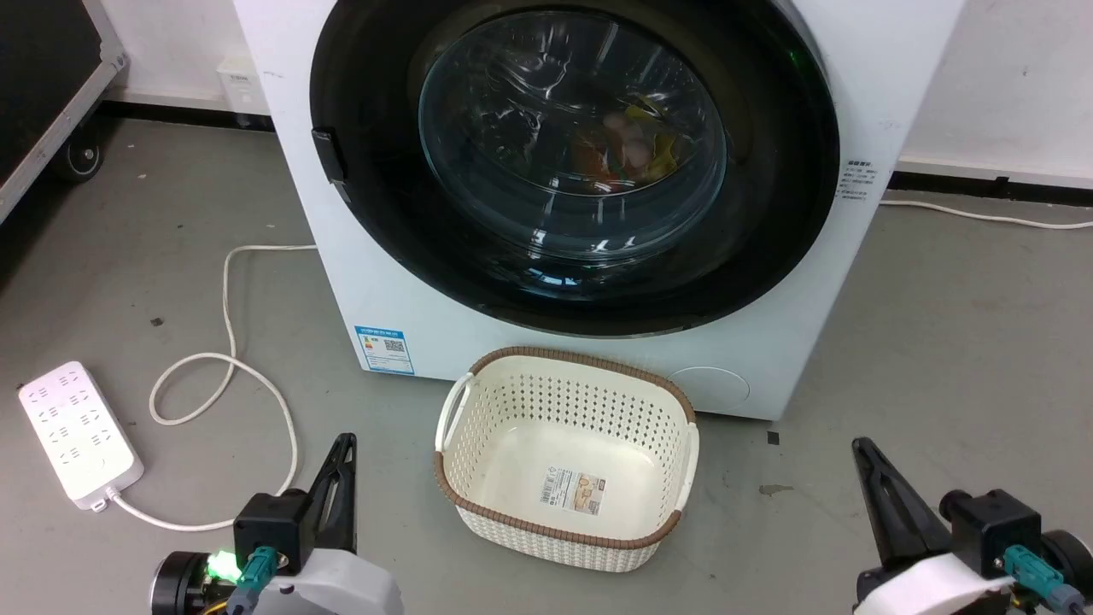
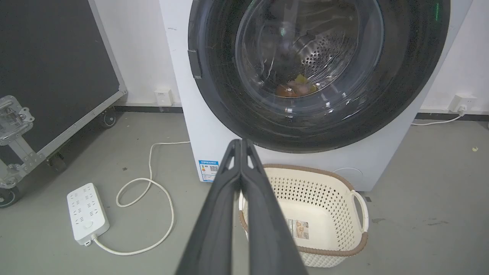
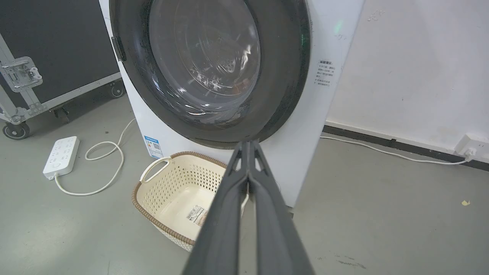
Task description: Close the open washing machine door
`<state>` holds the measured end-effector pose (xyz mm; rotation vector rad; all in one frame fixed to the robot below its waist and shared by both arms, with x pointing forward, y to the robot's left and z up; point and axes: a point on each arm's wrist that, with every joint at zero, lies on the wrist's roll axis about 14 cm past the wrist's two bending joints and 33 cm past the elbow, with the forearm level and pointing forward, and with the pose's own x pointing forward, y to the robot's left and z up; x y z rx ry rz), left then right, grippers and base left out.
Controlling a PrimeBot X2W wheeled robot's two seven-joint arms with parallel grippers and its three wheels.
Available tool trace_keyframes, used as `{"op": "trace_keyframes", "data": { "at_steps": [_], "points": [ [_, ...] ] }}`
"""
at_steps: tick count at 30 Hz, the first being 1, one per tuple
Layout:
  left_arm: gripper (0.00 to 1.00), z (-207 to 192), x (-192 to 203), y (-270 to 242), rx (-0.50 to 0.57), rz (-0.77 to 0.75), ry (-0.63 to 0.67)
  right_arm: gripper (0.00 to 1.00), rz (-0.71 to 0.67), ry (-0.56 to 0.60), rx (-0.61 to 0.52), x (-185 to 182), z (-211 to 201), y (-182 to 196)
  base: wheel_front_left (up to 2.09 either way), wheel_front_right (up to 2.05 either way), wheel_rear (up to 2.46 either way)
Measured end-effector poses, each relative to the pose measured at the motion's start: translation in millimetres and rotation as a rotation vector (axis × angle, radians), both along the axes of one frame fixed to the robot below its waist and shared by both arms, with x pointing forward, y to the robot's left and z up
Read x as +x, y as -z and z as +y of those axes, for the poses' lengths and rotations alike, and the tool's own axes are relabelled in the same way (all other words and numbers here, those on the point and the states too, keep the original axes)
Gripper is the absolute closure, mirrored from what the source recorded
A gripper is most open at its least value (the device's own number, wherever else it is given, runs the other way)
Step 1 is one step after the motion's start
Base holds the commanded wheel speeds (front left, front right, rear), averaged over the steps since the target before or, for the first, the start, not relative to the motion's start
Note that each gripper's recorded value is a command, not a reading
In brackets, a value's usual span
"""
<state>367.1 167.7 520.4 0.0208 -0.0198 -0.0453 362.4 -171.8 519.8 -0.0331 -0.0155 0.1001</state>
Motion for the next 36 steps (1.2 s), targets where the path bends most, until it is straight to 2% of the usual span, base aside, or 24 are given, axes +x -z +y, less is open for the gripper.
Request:
{"op": "trace_keyframes", "data": {
  "at_steps": [36],
  "points": [
    [1.0,8.9,3.6,-3.0,0.028,0.033,-0.039,1.0,0.038,-0.028,-0.015,5.9,10.1,-0.9,0.0,0.0,0.0]
  ]
}}
